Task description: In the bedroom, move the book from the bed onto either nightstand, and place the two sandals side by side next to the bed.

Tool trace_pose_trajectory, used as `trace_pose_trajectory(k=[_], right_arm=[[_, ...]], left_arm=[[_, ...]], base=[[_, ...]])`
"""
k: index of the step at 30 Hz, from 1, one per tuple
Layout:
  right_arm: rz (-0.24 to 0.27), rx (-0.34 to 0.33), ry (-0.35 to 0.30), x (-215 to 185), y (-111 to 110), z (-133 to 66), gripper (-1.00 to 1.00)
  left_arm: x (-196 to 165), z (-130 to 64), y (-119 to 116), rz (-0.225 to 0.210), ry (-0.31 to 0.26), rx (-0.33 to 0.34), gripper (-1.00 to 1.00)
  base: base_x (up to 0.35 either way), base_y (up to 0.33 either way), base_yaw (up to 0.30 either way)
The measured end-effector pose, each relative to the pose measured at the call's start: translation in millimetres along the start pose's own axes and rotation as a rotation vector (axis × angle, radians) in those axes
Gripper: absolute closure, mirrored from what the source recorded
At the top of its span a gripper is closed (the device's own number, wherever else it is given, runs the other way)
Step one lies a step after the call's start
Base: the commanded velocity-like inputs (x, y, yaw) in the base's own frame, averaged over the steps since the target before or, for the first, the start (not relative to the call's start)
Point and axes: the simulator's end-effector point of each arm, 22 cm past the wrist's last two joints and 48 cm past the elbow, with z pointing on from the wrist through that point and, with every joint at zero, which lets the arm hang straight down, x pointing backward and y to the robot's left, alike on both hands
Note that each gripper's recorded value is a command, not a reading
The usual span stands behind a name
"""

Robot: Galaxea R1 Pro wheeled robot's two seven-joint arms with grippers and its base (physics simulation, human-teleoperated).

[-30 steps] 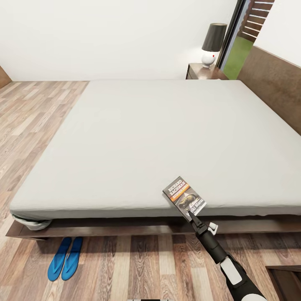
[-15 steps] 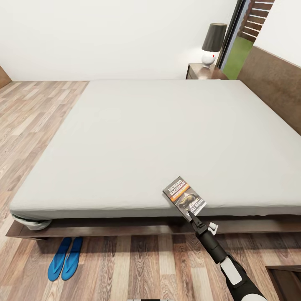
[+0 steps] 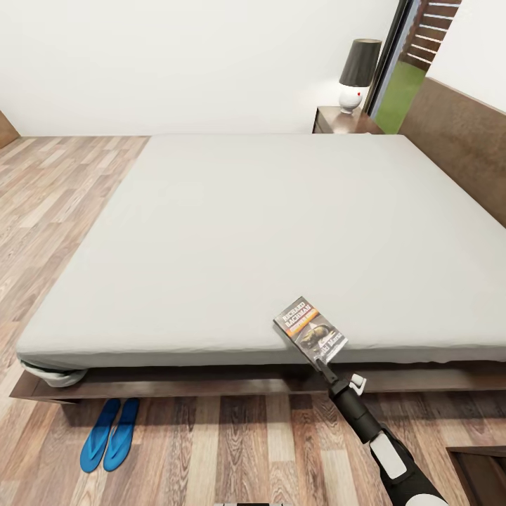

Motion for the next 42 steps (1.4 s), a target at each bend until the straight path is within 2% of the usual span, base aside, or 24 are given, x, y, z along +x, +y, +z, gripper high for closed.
trace_pose_trajectory(k=[32, 42], right_arm=[[-0.001, -0.001, 0.002, 1, 1, 0.8, 1.00], [-0.001, -0.004, 0.002, -3, 20, 0.3, 1.00]], left_arm=[[0, 0.0, 0, -0.003, -0.002, -0.001, -1.00], [5, -12.8, 14, -0.006, -0.002, -0.001, -1.00]], base=[[0.000, 0.000, 0.000], [0.000, 0.000, 0.000]])
